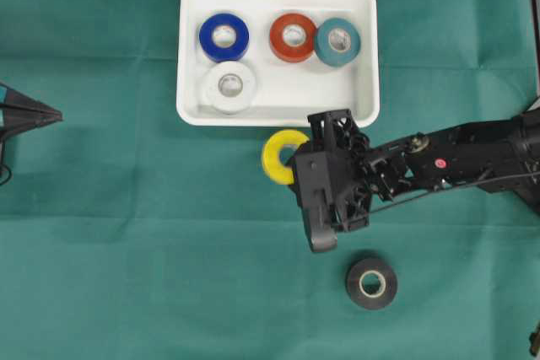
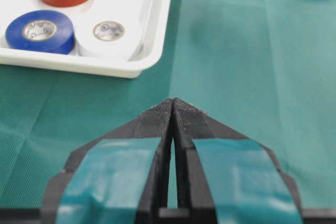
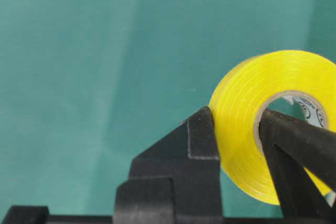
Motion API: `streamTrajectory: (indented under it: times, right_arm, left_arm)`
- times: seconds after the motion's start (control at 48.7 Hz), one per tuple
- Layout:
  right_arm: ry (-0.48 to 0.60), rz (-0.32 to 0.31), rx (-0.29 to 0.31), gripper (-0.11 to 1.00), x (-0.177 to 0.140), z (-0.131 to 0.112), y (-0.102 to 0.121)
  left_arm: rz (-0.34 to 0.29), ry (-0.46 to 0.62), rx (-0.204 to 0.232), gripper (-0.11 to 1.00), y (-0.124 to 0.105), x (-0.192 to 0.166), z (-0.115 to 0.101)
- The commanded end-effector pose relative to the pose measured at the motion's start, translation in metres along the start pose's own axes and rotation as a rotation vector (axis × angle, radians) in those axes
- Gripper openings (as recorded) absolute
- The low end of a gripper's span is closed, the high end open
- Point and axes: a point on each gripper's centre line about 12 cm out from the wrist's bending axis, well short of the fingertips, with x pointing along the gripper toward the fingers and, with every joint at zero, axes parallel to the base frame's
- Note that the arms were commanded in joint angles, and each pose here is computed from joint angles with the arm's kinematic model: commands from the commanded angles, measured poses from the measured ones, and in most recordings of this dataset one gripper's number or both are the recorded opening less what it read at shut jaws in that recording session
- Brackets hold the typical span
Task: Put the tape into the white case with the right arm.
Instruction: 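Lift the yellow tape and carry it into the tray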
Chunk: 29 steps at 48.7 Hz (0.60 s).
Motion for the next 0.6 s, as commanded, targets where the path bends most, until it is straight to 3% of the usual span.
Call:
streamTrajectory:
  times: [0.0,0.267,0.575]
  right_arm:
    - [-0.047,-0.02,0.025,0.01,-0.007,0.016,-0.013]
    - [-0.041,-0.096,0.108,0.01,-0.005,0.013,-0.057]
    - [-0.063,-0.143,0.182,0.01,-0.005,0.01,-0.095]
  left_arm:
    - [0.003,-0.012,0.001,0.01,0.0,0.0,0.005]
    - [0.003,-0.012,-0.001,0.01,0.0,0.0,0.005]
    - [0.003,-0.012,0.001,0.01,0.0,0.0,0.005]
